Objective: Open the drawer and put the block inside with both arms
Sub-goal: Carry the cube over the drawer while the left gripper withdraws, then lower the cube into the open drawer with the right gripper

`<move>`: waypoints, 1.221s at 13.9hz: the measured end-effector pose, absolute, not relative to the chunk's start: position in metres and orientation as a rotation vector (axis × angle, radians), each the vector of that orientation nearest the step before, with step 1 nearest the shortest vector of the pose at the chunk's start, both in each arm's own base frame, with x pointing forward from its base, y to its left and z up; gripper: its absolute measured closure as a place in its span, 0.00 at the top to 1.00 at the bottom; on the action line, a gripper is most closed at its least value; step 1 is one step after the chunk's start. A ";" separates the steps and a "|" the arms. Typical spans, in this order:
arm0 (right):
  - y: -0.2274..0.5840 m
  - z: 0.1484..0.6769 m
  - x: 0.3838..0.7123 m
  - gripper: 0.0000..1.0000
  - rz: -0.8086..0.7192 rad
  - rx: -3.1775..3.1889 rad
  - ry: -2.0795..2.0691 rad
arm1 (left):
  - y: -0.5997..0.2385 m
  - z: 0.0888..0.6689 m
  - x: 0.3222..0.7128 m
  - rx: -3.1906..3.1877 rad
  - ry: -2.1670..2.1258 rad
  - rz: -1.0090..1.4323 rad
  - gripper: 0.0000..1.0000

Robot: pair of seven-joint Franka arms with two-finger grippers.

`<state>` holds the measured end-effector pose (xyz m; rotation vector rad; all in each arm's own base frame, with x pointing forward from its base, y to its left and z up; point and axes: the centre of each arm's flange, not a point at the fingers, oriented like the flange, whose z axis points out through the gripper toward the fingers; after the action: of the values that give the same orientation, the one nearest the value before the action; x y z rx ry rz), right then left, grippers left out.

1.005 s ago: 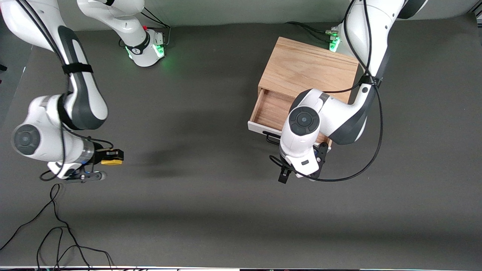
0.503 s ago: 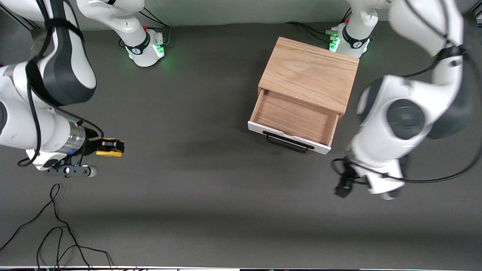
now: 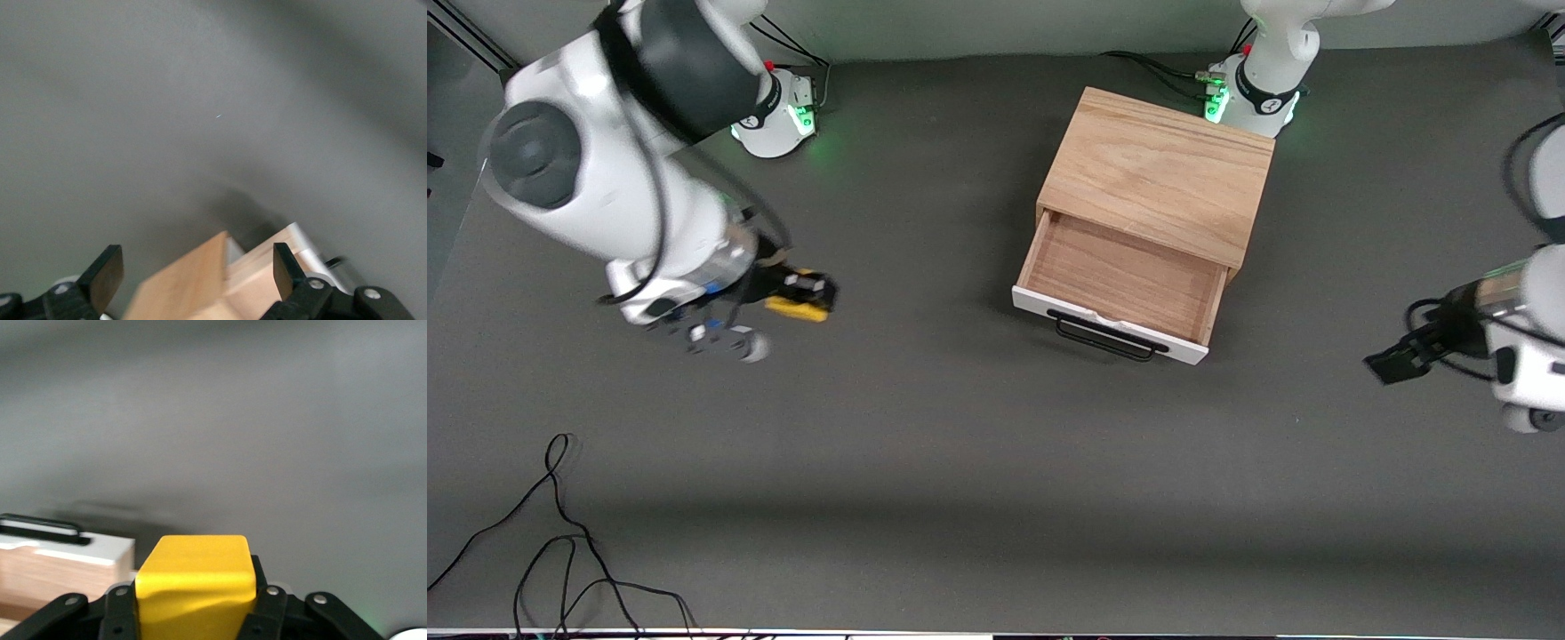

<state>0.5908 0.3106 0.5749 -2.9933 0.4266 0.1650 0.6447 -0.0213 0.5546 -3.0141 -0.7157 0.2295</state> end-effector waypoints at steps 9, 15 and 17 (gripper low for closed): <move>0.515 0.496 0.533 0.55 0.073 -2.885 0.564 | -0.005 0.558 0.594 -3.099 -0.159 0.211 1.00; 0.611 0.426 0.469 0.55 0.082 -2.855 0.596 | -0.008 0.561 0.568 -3.096 -0.038 0.169 1.00; 0.626 0.406 0.460 0.55 0.073 -2.852 0.604 | -0.004 0.566 0.567 -3.098 -0.004 0.159 1.00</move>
<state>0.4597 0.6258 0.4056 -2.8523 0.6038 0.0731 0.5665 -0.0035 0.5656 -3.0977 -0.0038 0.1589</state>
